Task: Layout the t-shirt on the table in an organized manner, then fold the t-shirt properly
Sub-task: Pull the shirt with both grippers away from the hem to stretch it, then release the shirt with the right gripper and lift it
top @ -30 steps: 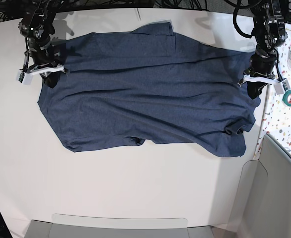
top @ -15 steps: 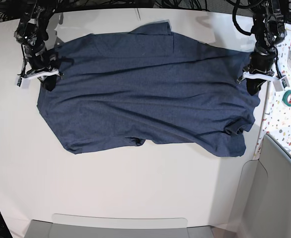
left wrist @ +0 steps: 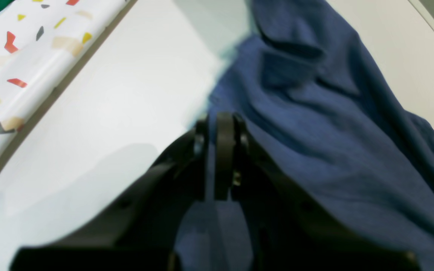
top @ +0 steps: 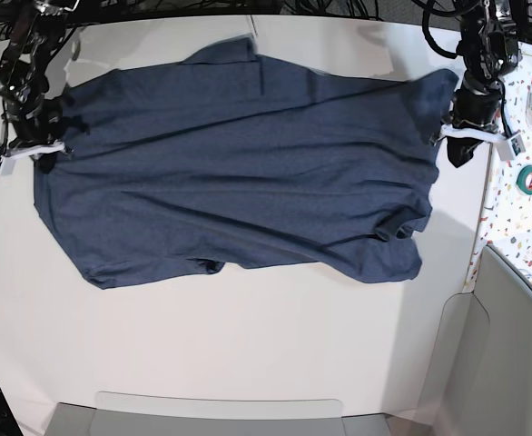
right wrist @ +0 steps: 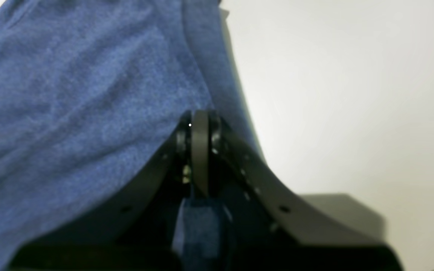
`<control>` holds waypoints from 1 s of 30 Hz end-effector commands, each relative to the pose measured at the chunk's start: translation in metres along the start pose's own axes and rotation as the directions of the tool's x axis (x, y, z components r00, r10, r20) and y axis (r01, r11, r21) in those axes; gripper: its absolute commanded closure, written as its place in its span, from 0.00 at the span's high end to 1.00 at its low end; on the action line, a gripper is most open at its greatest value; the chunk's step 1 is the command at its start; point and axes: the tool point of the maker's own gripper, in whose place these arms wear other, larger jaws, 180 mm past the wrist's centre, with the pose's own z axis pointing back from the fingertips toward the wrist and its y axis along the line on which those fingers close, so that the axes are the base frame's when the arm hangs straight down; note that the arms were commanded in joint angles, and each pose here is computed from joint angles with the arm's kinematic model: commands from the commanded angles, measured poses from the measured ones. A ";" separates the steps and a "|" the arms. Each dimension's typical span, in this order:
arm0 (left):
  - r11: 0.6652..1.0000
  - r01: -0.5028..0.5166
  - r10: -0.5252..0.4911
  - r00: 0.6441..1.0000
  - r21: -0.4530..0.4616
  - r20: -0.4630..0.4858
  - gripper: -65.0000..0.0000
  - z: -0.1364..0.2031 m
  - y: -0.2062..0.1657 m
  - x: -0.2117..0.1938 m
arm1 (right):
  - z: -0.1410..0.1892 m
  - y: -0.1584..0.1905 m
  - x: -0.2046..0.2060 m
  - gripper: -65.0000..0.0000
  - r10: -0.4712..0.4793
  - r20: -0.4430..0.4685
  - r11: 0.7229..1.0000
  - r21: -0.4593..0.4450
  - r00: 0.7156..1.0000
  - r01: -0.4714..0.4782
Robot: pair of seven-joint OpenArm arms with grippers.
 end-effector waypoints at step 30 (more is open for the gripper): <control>0.994 0.033 -0.051 0.983 -0.106 -0.174 0.06 0.017 -0.038 -0.023 | 0.094 0.170 0.004 0.33 0.368 0.176 0.840 0.357 0.913 -0.407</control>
